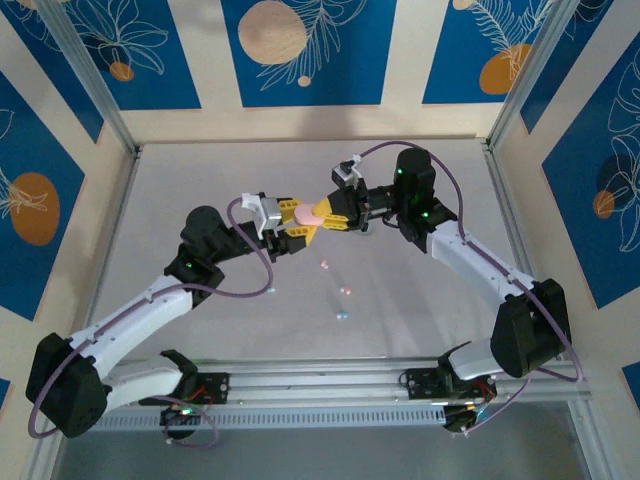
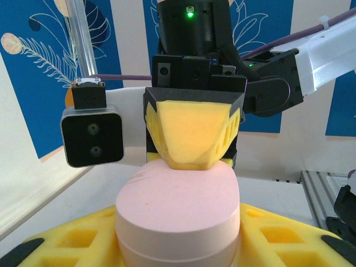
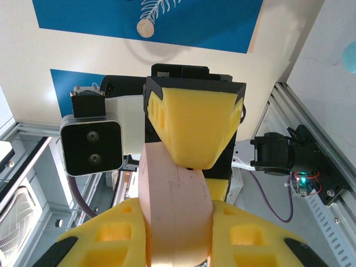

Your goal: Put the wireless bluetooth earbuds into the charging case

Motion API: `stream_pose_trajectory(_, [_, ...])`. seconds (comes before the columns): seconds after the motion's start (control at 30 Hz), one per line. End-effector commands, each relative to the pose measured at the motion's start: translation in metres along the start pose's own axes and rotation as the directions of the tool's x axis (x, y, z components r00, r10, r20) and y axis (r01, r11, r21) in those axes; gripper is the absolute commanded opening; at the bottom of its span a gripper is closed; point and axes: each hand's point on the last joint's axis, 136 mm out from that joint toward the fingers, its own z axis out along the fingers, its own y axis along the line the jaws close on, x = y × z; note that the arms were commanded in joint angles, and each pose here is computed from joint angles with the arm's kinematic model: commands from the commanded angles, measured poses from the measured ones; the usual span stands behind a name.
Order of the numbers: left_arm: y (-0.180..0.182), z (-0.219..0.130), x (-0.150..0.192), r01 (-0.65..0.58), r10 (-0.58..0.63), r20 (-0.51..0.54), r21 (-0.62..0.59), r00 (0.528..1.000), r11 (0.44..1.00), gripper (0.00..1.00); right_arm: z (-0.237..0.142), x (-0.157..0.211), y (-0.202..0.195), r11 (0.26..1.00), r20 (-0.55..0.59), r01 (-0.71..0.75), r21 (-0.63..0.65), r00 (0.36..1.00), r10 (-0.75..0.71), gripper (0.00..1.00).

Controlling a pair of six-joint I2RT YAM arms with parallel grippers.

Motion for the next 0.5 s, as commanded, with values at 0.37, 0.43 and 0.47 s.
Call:
stream_pose_trajectory(0.37, [-0.001, 0.000, -0.019, -0.015, 0.014, 0.057, 0.015, 0.998, 1.000, 0.32, 0.002, 0.007, -0.002, 0.999, -0.003, 0.028, 0.017, 1.000, -0.028, 0.20])
stream_pose_trajectory(0.43, [-0.002, -0.001, -0.019, -0.020, 0.019, 0.053, 0.019, 0.998, 1.000, 0.32, 0.001, 0.005, -0.007, 0.998, 0.026, 0.031, 0.051, 0.999, -0.032, 0.27])
stream_pose_trajectory(0.47, [-0.003, -0.002, -0.017, -0.021, 0.020, 0.048, 0.018, 0.999, 1.000, 0.32, 0.000, 0.005, -0.008, 0.997, 0.041, 0.033, 0.070, 0.999, -0.036, 0.31])
